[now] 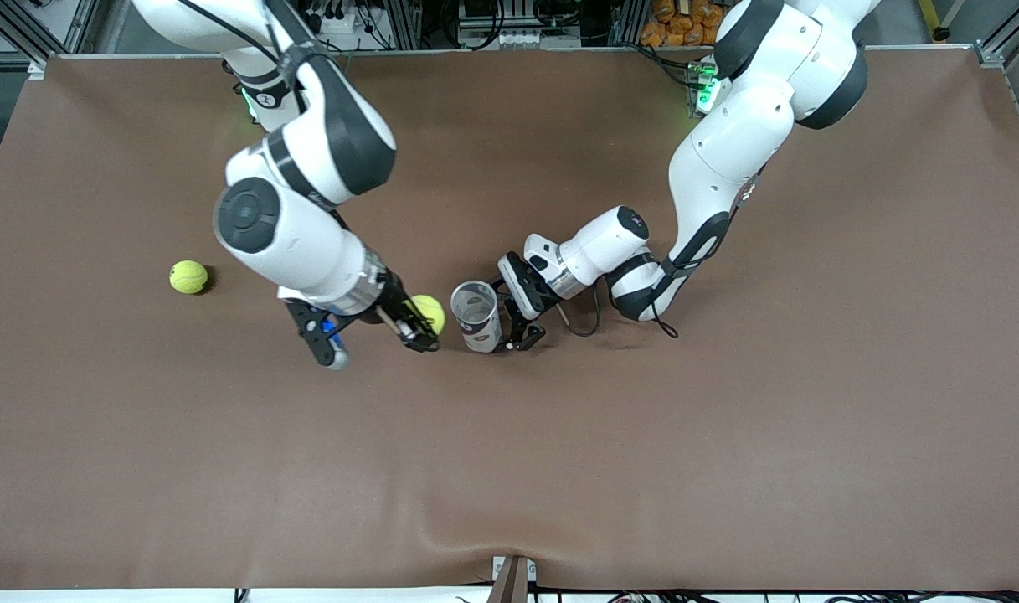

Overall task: Insert tennis ball vertically with right arm
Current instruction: 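Carry the ball with the right gripper over the can opening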

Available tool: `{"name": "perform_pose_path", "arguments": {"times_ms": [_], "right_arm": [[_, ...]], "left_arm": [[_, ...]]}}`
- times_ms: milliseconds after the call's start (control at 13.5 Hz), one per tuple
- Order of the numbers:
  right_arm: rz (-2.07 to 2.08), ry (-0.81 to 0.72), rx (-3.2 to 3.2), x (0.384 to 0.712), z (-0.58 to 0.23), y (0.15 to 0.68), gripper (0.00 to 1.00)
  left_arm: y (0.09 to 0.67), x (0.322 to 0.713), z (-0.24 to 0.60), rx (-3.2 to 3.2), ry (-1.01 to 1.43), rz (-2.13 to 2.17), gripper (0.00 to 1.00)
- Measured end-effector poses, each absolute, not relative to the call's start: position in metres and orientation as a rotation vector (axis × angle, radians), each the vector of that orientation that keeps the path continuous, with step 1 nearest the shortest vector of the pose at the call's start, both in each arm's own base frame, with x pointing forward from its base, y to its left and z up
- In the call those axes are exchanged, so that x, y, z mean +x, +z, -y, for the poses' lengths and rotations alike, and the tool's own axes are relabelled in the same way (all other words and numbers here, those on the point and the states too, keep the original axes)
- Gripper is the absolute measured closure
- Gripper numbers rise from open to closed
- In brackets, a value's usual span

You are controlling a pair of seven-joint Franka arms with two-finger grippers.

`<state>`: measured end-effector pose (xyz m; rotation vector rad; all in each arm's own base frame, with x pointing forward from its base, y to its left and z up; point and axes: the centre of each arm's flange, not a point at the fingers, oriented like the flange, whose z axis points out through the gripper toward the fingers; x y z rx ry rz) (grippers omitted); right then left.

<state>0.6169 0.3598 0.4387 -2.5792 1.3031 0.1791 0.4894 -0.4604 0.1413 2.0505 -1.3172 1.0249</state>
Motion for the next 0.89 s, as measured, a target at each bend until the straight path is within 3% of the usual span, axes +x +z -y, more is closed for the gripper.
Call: {"name": "perform_pose_path", "arguments": {"times_ms": [665, 813, 887], "right_arm": [[-1.320, 0.242, -2.629, 0.587, -0.413, 0.411, 0.33], [-1.329, 0.252, -2.646, 0.584, -0.413, 0.405, 0.33], [-1.336, 0.255, -2.652, 0.585, -0.412, 0.401, 0.33]], "left_arm": [[0.143, 0.487, 0.463, 2.041, 1.025, 1.322, 0.00], [0.143, 0.486, 0.464, 2.038, 1.026, 1.324, 0.04], [0.143, 0.486, 0.464, 2.037, 1.026, 1.325, 0.11]]}}
